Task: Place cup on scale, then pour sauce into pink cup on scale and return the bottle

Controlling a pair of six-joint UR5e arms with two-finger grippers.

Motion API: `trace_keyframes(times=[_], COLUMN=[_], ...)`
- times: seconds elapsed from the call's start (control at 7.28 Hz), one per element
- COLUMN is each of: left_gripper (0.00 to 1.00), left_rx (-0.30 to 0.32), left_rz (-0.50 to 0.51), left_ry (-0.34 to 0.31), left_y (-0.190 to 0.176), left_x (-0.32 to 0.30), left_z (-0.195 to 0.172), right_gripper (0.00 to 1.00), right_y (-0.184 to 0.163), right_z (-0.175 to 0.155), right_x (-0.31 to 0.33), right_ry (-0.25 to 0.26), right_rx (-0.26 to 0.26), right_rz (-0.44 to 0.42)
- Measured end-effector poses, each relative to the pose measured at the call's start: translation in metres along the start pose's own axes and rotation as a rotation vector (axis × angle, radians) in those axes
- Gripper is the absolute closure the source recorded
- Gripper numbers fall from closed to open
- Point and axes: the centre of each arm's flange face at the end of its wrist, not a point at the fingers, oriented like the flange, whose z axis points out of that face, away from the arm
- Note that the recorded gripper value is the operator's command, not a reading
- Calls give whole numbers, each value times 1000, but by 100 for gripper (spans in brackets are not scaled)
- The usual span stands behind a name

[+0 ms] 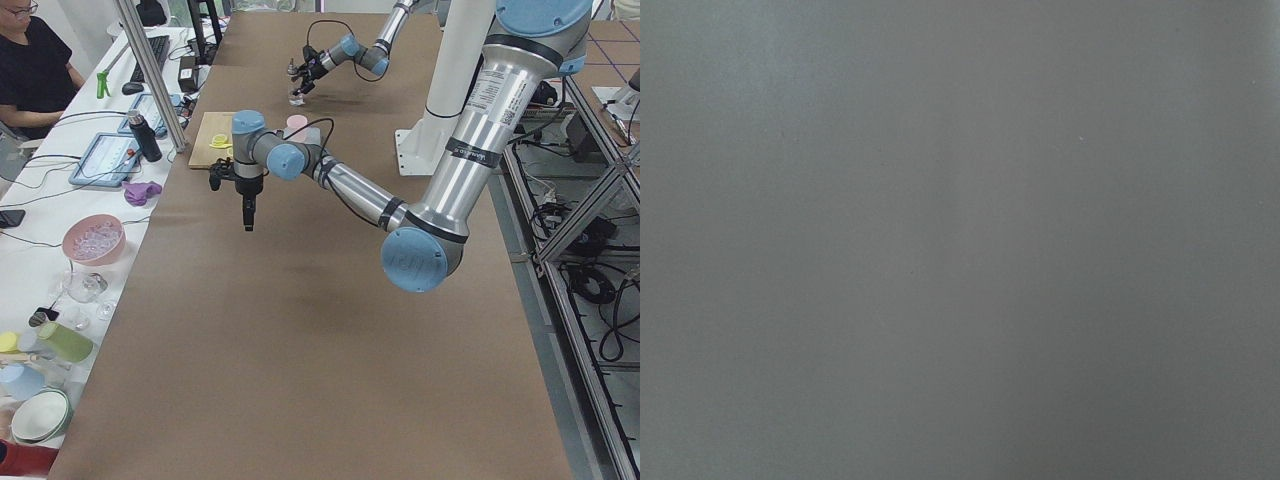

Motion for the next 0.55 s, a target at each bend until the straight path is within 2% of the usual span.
trace_keyframes(times=[0.27, 0.55], left_gripper=[2, 2], left_rx=[1, 3], left_rz=[1, 1], left_ry=[1, 2], left_y=[0, 0], left_x=[0, 0], left_z=[-1, -2], right_gripper=[0, 0], right_y=[13, 3], right_z=[-47, -91], right_x=[19, 35], right_ry=[-21, -61], right_rx=[-15, -44], right_rz=[-19, -6])
